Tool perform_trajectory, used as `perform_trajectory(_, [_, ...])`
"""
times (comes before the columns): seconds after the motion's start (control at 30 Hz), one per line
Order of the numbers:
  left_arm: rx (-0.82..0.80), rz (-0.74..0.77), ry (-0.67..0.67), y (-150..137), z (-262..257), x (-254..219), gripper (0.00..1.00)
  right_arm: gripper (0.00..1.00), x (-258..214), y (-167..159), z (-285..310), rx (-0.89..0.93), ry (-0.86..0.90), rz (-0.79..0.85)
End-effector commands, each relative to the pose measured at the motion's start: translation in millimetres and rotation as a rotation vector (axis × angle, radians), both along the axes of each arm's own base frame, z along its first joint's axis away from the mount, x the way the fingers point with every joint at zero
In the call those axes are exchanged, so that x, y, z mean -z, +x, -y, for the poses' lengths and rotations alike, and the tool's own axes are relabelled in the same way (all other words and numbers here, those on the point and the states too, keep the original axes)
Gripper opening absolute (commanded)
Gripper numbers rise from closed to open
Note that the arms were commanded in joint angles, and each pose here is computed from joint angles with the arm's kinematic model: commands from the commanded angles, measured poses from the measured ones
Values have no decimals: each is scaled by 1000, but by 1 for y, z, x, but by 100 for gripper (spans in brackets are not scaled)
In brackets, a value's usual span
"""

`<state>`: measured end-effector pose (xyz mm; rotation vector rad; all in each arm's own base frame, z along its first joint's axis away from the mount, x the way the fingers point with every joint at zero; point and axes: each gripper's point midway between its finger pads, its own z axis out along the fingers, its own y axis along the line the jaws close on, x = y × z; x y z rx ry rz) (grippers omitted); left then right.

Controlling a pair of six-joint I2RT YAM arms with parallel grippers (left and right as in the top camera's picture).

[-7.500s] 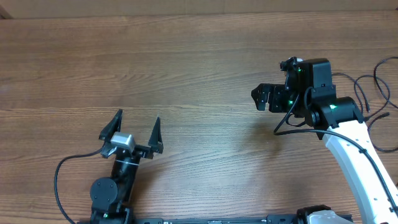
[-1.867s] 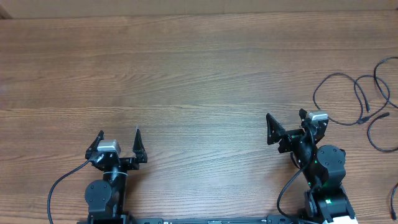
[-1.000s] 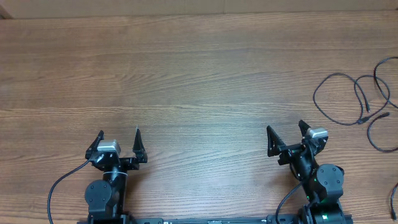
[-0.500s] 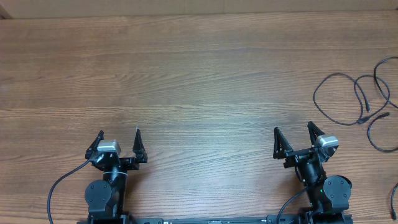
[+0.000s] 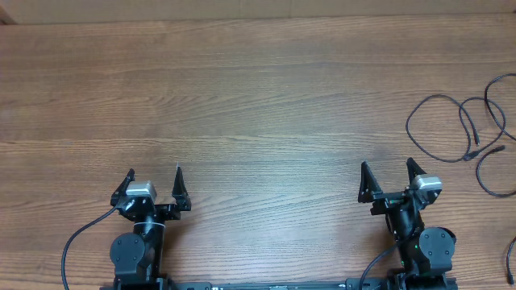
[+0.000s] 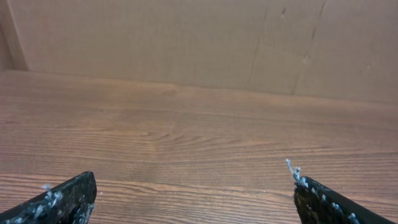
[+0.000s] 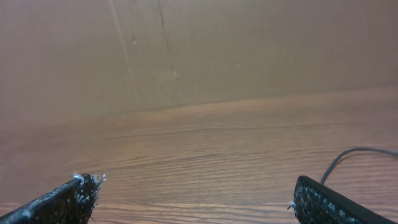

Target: Untangle cables

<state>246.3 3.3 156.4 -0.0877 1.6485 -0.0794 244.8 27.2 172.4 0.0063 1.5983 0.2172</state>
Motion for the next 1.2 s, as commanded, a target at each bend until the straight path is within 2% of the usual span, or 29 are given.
perform_trajectory(0.0, [1,5,12,0,0,0,100,100,3,0,2,9,-113,14])
perform_trajectory(0.1, [1,5,12,0,0,0,99,100,3,0,1,-1,-158,21])
perform_trajectory(1.17, [1,5,12,0,0,0,99,100,2,0,2,6,-146,22])
